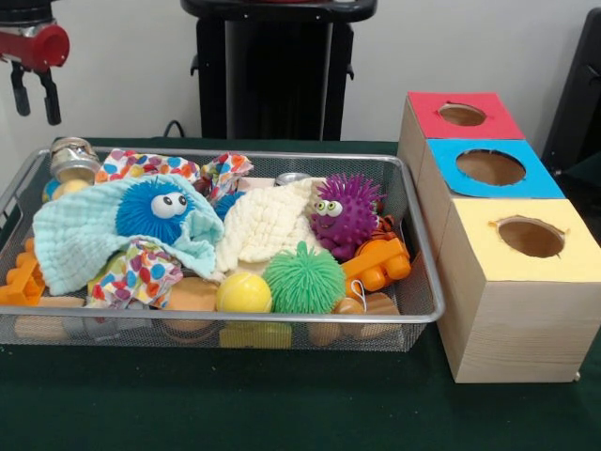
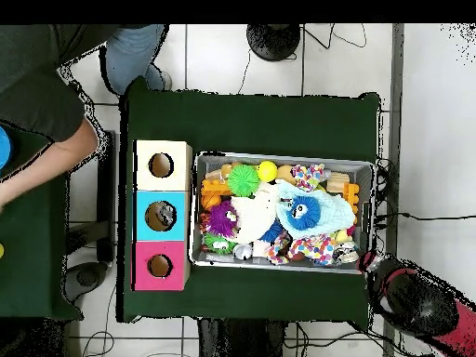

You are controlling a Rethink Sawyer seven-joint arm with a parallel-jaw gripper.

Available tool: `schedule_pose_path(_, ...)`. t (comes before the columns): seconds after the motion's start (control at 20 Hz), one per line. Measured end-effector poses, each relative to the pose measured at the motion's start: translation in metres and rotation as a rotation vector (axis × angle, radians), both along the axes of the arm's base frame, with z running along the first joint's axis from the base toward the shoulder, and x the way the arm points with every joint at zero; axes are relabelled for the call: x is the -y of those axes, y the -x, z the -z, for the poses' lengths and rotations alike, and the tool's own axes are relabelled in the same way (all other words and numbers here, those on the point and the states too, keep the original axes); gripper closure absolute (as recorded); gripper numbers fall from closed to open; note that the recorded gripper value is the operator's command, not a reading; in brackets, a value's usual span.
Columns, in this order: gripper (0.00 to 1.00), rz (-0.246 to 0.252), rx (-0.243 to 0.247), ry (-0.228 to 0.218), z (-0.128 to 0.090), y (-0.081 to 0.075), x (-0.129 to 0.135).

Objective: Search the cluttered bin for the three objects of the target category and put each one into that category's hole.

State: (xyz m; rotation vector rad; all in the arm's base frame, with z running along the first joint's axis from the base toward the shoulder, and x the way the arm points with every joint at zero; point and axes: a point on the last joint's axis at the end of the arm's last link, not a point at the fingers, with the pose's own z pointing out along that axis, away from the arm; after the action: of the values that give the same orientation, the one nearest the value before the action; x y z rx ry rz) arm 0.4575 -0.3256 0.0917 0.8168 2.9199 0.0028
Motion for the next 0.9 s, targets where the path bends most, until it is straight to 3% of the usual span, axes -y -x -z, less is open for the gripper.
schedule_pose_path(0.6, 0.0, -0.038, 0.017, 0.037, -0.017, -0.016, -0.01)
schedule_pose_path(0.9, 0.0, -0.036, 0.018, 0.045, -0.02, -0.015, -0.008)
